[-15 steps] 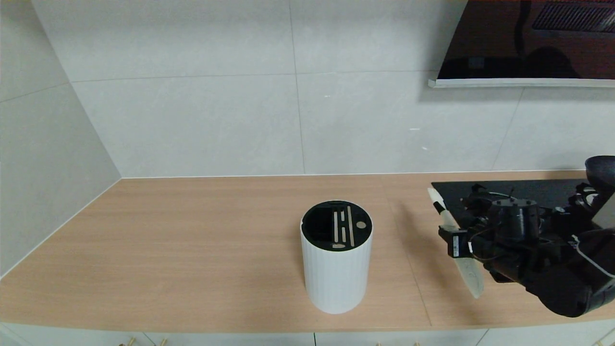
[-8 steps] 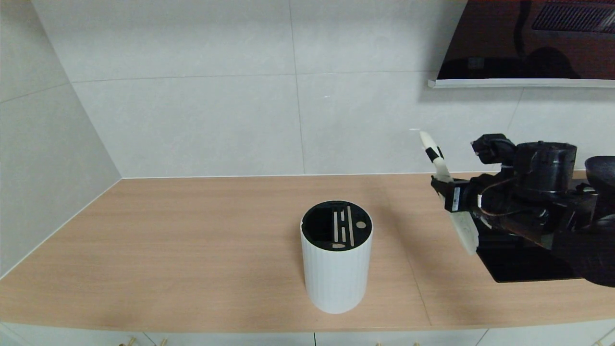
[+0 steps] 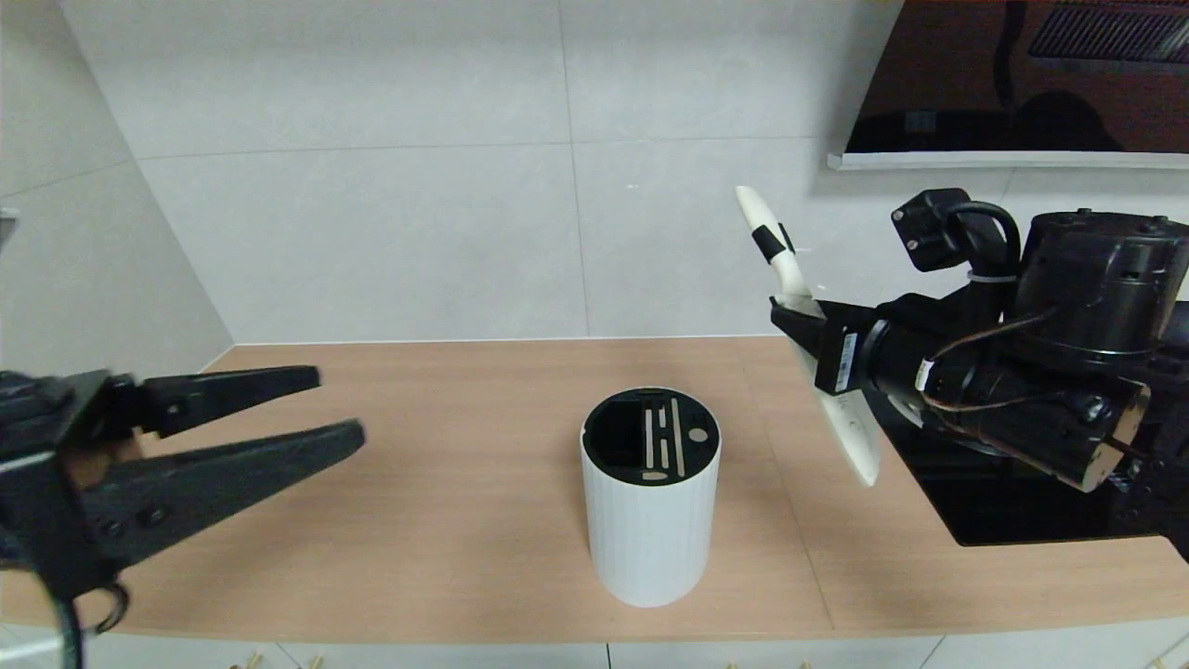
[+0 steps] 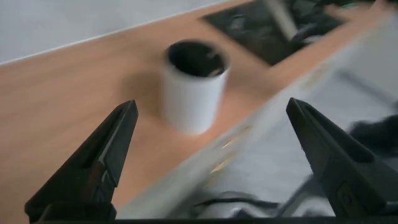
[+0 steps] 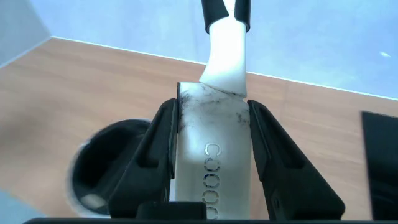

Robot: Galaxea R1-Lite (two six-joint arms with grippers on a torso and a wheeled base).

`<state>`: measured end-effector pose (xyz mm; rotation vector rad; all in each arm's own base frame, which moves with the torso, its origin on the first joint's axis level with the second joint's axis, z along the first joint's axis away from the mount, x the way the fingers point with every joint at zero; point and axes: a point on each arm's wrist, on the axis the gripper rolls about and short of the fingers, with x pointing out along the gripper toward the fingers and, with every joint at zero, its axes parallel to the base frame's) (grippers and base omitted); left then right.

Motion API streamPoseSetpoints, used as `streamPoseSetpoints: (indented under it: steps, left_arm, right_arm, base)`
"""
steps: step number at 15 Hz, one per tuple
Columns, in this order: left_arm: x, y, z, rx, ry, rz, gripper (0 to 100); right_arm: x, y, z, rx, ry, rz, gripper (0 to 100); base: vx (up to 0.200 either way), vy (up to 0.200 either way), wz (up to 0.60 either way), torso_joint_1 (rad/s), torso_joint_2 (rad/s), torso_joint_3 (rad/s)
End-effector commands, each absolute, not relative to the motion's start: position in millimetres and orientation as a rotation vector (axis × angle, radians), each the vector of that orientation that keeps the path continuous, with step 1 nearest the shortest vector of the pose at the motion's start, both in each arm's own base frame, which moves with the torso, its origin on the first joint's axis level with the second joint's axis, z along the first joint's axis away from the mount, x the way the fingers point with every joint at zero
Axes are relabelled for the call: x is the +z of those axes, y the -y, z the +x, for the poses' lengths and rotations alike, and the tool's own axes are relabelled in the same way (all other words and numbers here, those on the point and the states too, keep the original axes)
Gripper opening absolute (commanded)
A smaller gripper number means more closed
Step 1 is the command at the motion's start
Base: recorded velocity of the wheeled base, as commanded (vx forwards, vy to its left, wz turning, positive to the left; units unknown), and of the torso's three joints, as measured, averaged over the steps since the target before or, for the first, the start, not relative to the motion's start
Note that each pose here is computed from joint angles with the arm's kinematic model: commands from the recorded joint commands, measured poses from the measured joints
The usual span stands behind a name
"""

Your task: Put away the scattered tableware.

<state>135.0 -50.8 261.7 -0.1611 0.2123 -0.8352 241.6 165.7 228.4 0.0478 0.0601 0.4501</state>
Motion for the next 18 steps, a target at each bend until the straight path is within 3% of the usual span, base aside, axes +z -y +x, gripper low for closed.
streamPoseSetpoints:
  steps: [1,4,8,10,14,18]
  left_arm:
    - [231.7,85.3,183.7,-0.905,-0.353,-0.293,100]
    - [230.1,107.6,196.8,-0.956,-0.331,-0.513,100]
    - [212.0,132.4,217.1,-0.895,-0.334,-0.545,100]
    - [212.0,137.7,218.1,-0.908,-0.319,-0.553,100]
    - [214.1,158.9,225.0,-0.906,-0.287,-0.651,100]
    - [205.6,186.5,228.6,-0.872,-0.268,-0.663,100]
  right_arm:
    - [225.4,-172.3,226.9,0.493,-0.066,0.043,0]
    - [223.7,-191.9,210.5,0.556,-0.073,0.038,0]
    - [219.6,-206.6,194.1,0.605,-0.085,0.028,0]
    - [217.0,-213.2,187.1,0.640,-0.094,0.021,0]
    - [208.7,-227.0,177.3,0.695,-0.120,0.004,0]
    - [202.2,-235.1,181.8,0.699,-0.110,0.008,0]
  base:
    - [0.000,0.000,0.00,0.000,0.00,0.000]
    - [0.000,0.000,0.00,0.000,0.00,0.000]
    - [0.000,0.000,0.00,0.000,0.00,0.000]
    - [0.000,0.000,0.00,0.000,0.00,0.000]
    - [0.000,0.000,0.00,0.000,0.00,0.000]
    - [0.000,0.000,0.00,0.000,0.00,0.000]
